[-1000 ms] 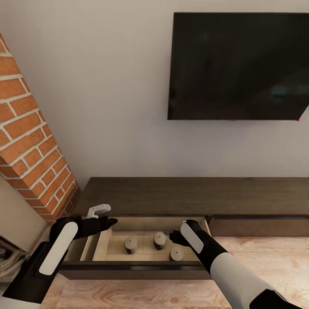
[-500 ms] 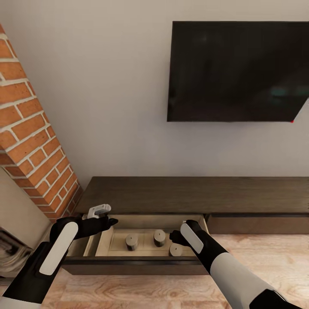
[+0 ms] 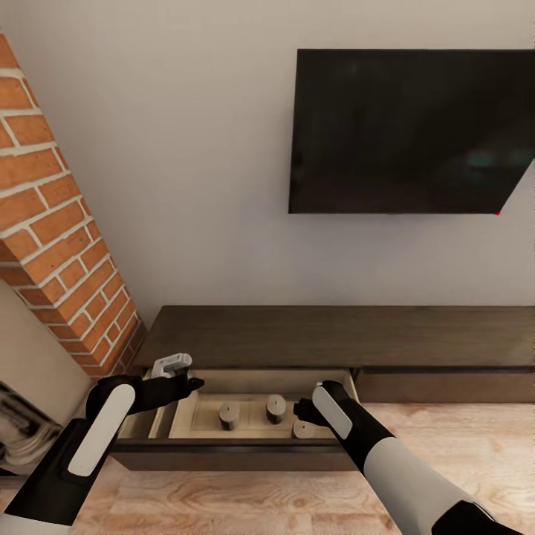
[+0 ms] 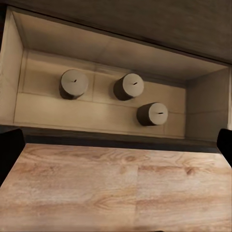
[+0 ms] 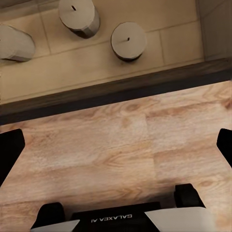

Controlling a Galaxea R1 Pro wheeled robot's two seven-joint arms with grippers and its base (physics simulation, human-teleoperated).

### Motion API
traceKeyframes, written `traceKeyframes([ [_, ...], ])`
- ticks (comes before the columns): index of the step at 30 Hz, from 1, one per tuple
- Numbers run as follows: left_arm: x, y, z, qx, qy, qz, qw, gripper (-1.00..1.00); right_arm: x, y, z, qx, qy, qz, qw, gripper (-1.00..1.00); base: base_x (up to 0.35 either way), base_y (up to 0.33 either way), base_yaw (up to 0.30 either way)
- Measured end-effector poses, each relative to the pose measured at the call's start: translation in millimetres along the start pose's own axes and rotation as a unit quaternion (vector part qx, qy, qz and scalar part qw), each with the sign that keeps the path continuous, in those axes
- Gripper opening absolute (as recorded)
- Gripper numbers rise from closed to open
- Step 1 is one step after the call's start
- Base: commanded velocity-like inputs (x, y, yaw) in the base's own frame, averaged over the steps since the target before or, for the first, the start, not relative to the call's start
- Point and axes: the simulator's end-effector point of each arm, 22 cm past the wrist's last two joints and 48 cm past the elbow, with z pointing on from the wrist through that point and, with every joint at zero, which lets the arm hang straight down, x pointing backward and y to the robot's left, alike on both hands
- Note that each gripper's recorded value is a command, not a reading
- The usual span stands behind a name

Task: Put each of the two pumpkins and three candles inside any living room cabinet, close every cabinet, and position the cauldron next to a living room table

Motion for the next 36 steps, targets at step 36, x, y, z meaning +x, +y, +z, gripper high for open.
traceKeyframes([
  [36, -6.4, -7.1, -14.2, 0.002, 0.001, 0.001, 1.0000, 1.00, -3.0, -0.2, -16.2, 0.003, 0.000, -0.001, 1.0000, 1.00, -0.287, 0.000, 0.000],
])
